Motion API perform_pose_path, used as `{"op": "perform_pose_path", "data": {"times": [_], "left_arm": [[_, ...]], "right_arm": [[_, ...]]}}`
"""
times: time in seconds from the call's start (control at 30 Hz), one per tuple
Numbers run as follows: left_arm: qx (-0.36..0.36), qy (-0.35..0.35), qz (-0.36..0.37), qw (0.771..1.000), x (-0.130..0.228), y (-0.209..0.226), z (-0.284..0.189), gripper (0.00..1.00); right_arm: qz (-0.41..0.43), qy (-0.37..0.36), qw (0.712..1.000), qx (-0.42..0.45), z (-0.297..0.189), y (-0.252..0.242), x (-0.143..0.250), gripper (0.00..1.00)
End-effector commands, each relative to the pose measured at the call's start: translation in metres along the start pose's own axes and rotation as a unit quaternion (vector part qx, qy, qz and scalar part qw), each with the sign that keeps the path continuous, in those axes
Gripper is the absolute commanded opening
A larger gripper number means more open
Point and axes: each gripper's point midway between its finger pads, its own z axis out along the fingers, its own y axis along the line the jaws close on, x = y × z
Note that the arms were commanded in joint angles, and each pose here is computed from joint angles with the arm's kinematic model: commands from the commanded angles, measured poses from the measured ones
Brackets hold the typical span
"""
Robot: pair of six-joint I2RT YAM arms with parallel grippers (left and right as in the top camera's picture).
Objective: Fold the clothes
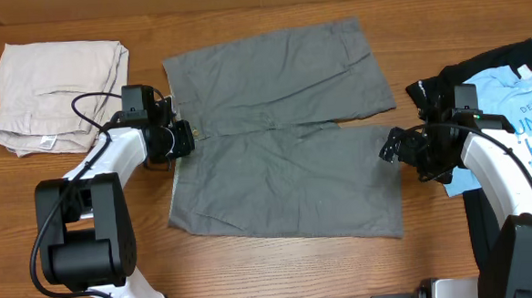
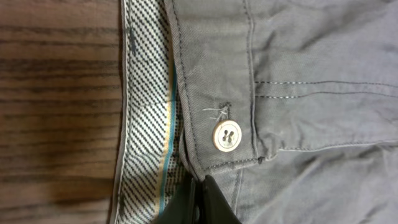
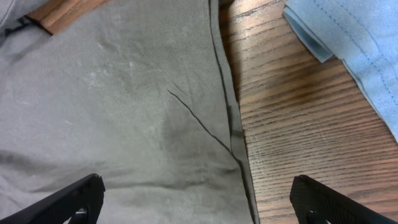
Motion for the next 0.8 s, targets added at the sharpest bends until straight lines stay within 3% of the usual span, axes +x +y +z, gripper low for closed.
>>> {"op": "perform_pose_path", "data": {"times": [0.0, 0.27, 0.37, 0.43, 0.5, 0.57, 0.77], "left_arm": [[0.009, -0.005, 0.008, 1.0, -0.012, -0.006, -0.009, 0.04], [-0.143, 0.014, -0.013, 0.99, -0.002, 0.044, -0.021, 0.04], [-0.146, 0.014, -0.012, 0.989, -0.002, 0.045, -0.022, 0.08], [-0.148, 0.013, -0.013, 0.989, -0.002, 0.046, -0.022, 0.21], [-0.149, 0.013, -0.014, 0.989, -0.003, 0.046, -0.023, 0.22], [-0.15, 0.013, -0.014, 0.989, -0.006, 0.043, -0.028, 0.31], [-0.108, -0.035, 0.004, 0.994, -0.048, -0.004, -0.086, 0.36]], "right_arm": [[-0.002, -0.019, 1.0, -0.001, -0.008, 0.002, -0.011, 1.0], [-0.002, -0.019, 1.0, -0.001, -0.008, 0.002, -0.011, 1.0], [-0.002, -0.019, 1.0, -0.001, -0.008, 0.002, -0.011, 1.0], [-0.002, -0.019, 1.0, -0.001, -0.008, 0.002, -0.011, 1.0], [-0.002, -0.019, 1.0, -0.001, -0.008, 0.002, -0.011, 1.0], [-0.002, -0.019, 1.0, -0.001, -0.008, 0.002, -0.011, 1.0], [-0.023, -0.063, 0.997, 0.048, -0.01, -0.013, -0.031, 1.0]]}}
